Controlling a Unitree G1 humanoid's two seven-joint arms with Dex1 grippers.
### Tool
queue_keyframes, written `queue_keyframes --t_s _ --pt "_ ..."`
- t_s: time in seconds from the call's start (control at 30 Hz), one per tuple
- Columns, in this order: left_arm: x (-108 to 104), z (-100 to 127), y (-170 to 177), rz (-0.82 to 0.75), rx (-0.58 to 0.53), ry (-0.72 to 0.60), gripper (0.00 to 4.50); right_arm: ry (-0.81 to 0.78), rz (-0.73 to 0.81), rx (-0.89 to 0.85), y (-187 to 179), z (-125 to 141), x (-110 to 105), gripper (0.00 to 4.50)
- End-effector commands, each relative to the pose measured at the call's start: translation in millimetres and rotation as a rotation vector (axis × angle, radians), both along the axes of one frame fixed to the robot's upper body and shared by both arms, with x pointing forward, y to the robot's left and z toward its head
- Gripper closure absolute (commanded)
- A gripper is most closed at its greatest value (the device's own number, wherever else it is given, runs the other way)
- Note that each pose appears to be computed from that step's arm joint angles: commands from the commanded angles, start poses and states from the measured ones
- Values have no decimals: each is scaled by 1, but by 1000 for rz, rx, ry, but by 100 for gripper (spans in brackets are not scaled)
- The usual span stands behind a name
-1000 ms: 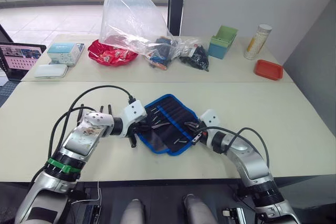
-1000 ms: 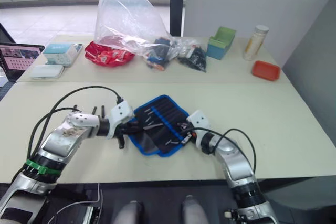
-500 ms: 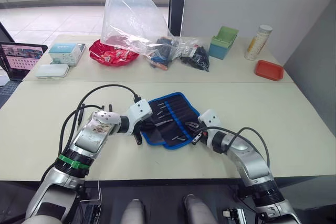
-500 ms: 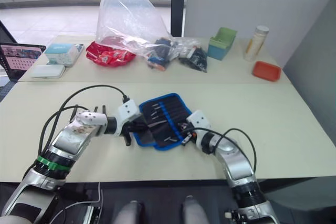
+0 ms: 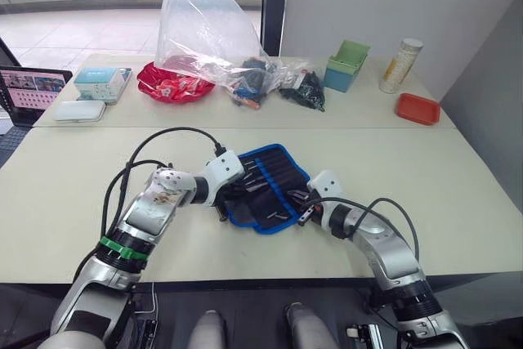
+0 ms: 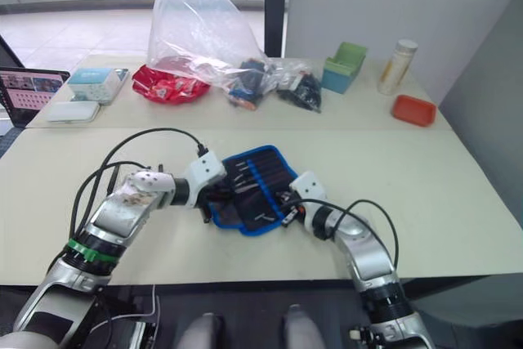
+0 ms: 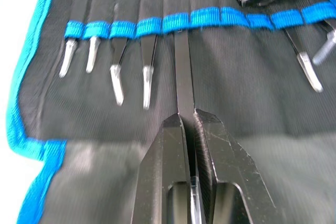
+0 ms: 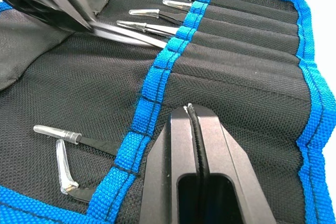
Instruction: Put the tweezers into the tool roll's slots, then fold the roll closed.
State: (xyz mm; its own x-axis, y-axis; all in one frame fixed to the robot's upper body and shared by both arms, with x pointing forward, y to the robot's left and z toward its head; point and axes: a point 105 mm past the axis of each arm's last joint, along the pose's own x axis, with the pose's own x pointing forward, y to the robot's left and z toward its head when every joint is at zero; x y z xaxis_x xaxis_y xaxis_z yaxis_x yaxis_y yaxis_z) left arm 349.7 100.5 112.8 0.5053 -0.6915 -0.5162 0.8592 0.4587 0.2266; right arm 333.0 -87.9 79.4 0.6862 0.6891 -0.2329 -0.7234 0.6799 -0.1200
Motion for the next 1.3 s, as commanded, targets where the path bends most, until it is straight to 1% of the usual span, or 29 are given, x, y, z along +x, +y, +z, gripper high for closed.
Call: queue_keyframes --t_s 0.03,0.17,0.3,0.4,0.53,0.67,0.8,0.93,1.07,1.2,1.3 --pt "5 14 -9 -28 -9 -65 449 95 -7 -44 -5 -26 -6 450" --pt "9 10 -24 -68 -13 -65 449 96 -5 -47 -4 -26 -6 450" --pt "17 6 -39 -121 40 -106 449 95 -3 -47 -3 -26 -5 450" --pt "22 8 -54 -168 37 -121 449 94 0 -49 -3 -25 -5 450" --pt "31 4 -67 -178 54 -138 449 94 -4 -52 -5 -26 -5 450" --pt "38 -1 -77 -147 30 -126 449 92 -12 -52 -7 -26 -6 450" --pt "41 -4 -71 -91 15 -89 449 90 -21 -53 -9 -26 -6 450" --pt "50 -7 -48 32 23 -66 449 89 -26 -55 -10 -26 -6 450" --pt "55 -4 -31 129 -2 -59 449 90 -29 -60 -12 -26 -5 450" --pt "50 -3 -25 171 -49 -18 449 88 -27 -66 -12 -26 -1 450" --pt "45 -4 -25 186 -49 3 449 85 -22 -72 -12 -26 1 450"
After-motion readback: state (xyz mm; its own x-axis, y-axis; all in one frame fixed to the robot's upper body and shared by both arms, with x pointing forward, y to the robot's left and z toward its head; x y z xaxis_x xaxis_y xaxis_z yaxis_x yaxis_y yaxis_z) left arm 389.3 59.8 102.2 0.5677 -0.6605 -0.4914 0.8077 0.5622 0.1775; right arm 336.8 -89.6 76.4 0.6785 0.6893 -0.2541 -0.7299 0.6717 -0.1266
